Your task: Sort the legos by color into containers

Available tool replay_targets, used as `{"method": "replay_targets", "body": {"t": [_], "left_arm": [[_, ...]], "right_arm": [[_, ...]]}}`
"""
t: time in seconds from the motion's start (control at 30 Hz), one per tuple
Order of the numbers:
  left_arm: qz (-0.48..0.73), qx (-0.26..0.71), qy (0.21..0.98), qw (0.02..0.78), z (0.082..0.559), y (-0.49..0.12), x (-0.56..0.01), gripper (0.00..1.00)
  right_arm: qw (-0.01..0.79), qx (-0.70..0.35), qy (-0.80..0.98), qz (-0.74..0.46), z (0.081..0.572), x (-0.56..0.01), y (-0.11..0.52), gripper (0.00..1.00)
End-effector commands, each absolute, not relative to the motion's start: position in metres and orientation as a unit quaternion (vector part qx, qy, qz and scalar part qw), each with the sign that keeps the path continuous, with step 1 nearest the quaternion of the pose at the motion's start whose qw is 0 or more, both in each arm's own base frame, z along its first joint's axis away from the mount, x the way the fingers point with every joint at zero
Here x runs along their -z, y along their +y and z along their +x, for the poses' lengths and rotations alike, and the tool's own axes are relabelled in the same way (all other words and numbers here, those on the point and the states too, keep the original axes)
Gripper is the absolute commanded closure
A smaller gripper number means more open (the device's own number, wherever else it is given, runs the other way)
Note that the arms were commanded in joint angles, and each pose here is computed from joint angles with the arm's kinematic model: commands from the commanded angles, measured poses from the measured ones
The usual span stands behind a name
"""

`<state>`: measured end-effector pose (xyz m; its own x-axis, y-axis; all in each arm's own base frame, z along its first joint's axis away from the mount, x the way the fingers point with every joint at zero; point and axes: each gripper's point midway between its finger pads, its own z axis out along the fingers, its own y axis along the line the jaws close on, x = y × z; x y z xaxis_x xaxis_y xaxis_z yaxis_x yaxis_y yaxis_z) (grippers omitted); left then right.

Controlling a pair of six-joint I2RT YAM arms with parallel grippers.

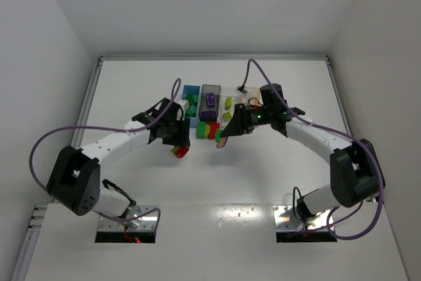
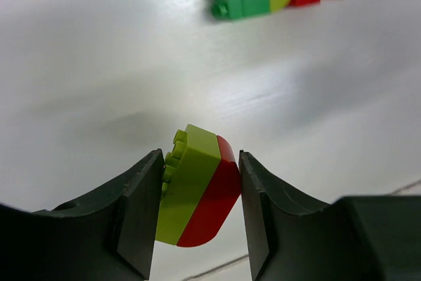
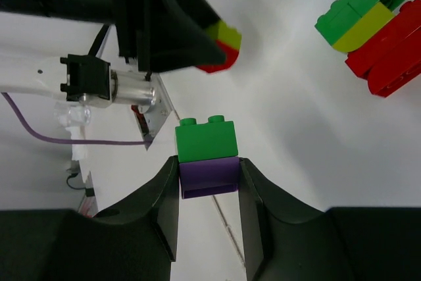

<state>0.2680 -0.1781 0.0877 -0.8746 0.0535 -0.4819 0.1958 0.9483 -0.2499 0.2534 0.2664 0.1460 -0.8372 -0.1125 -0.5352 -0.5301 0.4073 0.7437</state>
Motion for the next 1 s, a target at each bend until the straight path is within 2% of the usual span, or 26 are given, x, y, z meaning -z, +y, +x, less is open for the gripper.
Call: {"method": "replay_targets", "body": {"t": [0.0, 0.07, 0.13, 0.2, 0.23, 0.33, 0.43, 0.53, 0.57, 0.67, 0.87, 0.97], "left_arm": [[0.103, 0.214, 0.949, 0.21, 0.241, -0.197, -0.081, 0.83], [0.094, 0.228, 0.951, 0.187, 0.228, -0.198, -0.065, 0.78], [0.083, 0.238, 0.95, 0.186, 0.226, -0.2, -0.06, 0.58], [0.08, 0.248, 0.95, 0.172, 0.221, -0.203, -0.052, 0.48], [0.087, 0.267, 0.944, 0.172, 0.221, -0.21, -0.056, 0.37], [0.101, 0.297, 0.934, 0.172, 0.221, -0.22, -0.065, 0.21], [0.14, 0.338, 0.915, 0.172, 0.215, -0.233, -0.08, 0.11], [0.206, 0.409, 0.866, 0.203, 0.226, -0.248, -0.124, 0.11], [0.239, 0.463, 0.831, 0.194, 0.216, -0.262, -0.147, 0.12], [0.292, 0.535, 0.764, 0.212, 0.215, -0.278, -0.202, 0.13], [0.34, 0.595, 0.699, 0.203, 0.198, -0.285, -0.236, 0.16], [0.341, 0.603, 0.693, 0.198, 0.198, -0.286, -0.24, 0.16]], "right_arm": [[0.256, -0.507, 0.792, -0.224, 0.267, -0.174, 0.266, 0.98], [0.254, -0.512, 0.789, -0.224, 0.267, -0.175, 0.265, 0.98], [0.254, -0.515, 0.788, -0.222, 0.268, -0.176, 0.263, 0.98], [0.245, -0.526, 0.783, -0.222, 0.264, -0.177, 0.261, 0.98], [0.243, -0.531, 0.78, -0.225, 0.262, -0.176, 0.262, 0.98], [0.231, -0.55, 0.769, -0.231, 0.254, -0.177, 0.261, 0.98], [0.222, -0.572, 0.75, -0.249, 0.245, -0.183, 0.263, 0.98], [0.203, -0.592, 0.732, -0.268, 0.234, -0.183, 0.263, 0.98], [0.198, -0.598, 0.728, -0.271, 0.23, -0.182, 0.263, 0.98], [0.18, -0.62, 0.704, -0.295, 0.217, -0.183, 0.262, 0.98], [0.157, -0.632, 0.693, -0.31, 0.21, -0.177, 0.26, 0.98], [0.151, -0.636, 0.688, -0.315, 0.209, -0.18, 0.264, 0.98]]}}
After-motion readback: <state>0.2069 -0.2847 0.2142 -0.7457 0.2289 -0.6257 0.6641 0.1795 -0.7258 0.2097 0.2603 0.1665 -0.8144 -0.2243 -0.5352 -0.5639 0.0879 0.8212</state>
